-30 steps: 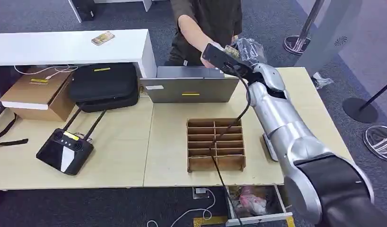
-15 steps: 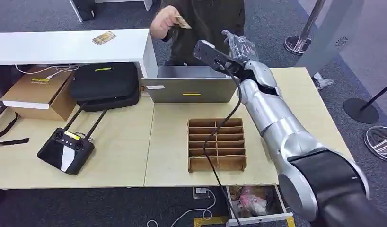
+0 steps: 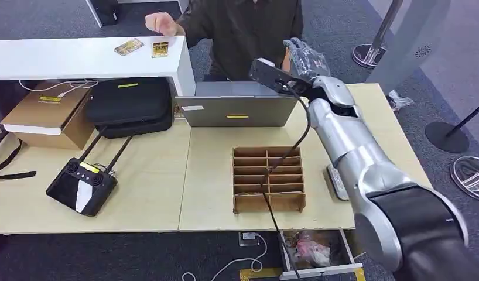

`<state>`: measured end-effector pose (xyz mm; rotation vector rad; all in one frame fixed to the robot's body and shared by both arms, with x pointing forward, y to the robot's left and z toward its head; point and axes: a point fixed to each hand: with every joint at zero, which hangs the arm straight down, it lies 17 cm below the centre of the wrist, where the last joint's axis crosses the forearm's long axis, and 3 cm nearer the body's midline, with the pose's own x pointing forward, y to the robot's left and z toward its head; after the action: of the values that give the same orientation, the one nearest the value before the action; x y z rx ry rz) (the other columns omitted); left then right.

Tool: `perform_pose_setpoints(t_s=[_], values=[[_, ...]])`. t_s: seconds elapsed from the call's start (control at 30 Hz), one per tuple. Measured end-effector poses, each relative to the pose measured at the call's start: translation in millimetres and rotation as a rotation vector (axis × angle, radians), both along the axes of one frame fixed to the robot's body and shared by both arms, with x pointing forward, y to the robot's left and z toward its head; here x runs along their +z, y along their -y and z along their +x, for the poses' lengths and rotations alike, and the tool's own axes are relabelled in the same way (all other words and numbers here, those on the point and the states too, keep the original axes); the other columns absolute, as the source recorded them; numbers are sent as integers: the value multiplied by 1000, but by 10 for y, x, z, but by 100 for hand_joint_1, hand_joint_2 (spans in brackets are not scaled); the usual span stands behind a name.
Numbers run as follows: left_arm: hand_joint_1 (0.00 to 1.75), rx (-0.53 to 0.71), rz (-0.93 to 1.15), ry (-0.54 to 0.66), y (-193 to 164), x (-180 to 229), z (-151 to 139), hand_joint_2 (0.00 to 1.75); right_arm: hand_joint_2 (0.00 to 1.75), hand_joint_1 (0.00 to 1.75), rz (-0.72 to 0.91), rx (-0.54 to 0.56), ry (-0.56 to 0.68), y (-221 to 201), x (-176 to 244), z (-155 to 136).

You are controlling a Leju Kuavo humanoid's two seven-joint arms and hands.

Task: Pass the card to the sensor for recognition and then transmit it.

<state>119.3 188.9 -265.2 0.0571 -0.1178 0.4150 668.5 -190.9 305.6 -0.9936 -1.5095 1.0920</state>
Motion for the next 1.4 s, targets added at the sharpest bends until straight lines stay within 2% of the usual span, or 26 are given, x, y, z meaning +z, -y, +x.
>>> perform_pose_setpoints(t_s=[0.3, 0.5, 0.7, 0.83, 1.03, 1.2, 1.4], values=[[0, 75, 1, -12, -69, -43, -175, 0, 175, 0, -206, -128, -28, 1660, 208, 59], [0, 98, 4, -17, -99, -49, -190, 0, 175, 0, -205, -176, -40, 2316, 351, -71], [0, 125, -3, -18, -101, -55, -220, 0, 175, 0, -155, -204, -93, 2820, 98, -344], [0, 138, -10, -12, -93, -54, -216, 0, 175, 0, -148, -235, -128, 3086, -356, -692], [0, 168, -17, -12, -101, -62, -251, 0, 175, 0, -224, -251, -223, 3269, -1114, -1450], [0, 180, -3, 60, -103, -34, -134, 0, 175, 0, -290, -250, -293, 3356, -1363, -2026], [0, 225, -24, 142, 156, 47, -43, 0, 175, 0, -356, -212, -337, 3330, -1407, -2584]])
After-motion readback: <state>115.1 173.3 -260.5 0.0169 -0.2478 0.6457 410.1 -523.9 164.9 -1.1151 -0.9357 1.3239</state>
